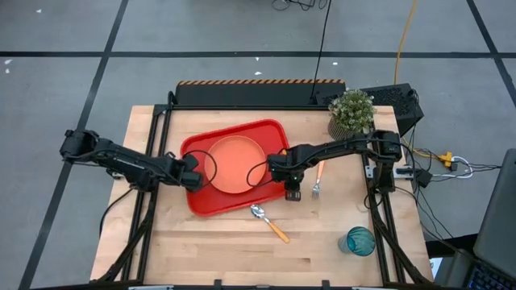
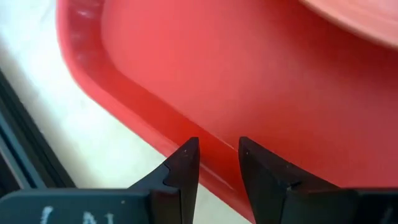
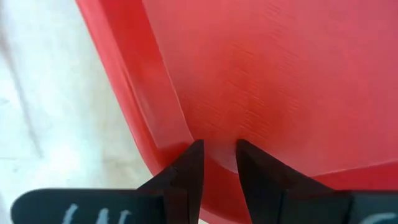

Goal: Pick and place plate/cup/fork/spoon on tray
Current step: Move the orange serving tray to the center of the table

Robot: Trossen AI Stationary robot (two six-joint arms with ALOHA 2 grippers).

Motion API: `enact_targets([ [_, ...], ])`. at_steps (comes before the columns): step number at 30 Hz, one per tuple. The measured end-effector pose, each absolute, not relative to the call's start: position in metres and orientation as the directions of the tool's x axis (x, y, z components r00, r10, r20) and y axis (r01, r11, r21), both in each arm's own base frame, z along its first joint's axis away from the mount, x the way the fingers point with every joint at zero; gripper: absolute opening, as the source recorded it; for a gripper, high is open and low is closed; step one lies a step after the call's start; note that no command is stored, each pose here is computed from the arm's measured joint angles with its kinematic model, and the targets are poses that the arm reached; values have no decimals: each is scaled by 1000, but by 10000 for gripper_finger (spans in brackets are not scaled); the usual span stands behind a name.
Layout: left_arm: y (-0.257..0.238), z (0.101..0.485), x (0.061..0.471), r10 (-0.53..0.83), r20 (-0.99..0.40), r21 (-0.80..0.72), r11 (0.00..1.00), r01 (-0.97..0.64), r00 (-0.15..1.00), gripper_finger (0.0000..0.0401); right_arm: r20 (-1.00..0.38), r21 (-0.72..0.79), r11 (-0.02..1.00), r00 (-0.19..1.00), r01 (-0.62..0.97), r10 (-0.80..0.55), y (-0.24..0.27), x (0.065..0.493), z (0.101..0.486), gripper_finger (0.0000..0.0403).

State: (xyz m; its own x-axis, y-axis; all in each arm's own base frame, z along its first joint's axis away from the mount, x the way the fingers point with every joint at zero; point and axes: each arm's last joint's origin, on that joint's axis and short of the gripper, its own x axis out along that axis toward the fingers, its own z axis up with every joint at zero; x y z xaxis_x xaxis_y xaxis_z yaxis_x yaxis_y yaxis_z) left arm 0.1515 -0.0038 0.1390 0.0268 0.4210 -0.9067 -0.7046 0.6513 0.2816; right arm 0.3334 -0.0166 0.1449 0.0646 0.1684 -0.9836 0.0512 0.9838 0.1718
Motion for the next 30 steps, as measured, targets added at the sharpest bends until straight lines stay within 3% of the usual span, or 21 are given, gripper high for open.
enact_targets([
  [10,10,139,154,479,-877,334,645,-687,24,118,-982,184,983,52,15,183,0,333,145,91],
  [15,16,145,156,527,-849,360,634,-685,41,118,-996,87,991,45,105,83,-6,327,155,91],
  [21,18,180,165,548,-822,301,650,-698,155,118,-986,47,973,168,228,8,-20,315,197,91],
  [24,17,203,161,546,-823,292,641,-710,154,118,-967,-6,951,241,310,-85,-28,306,220,91],
  [27,14,215,149,503,-859,265,594,-760,94,118,-932,-119,909,271,400,-241,-38,297,235,91],
  [30,6,212,137,371,-928,198,558,-806,29,118,-932,-106,882,264,460,-250,-50,285,236,91],
])
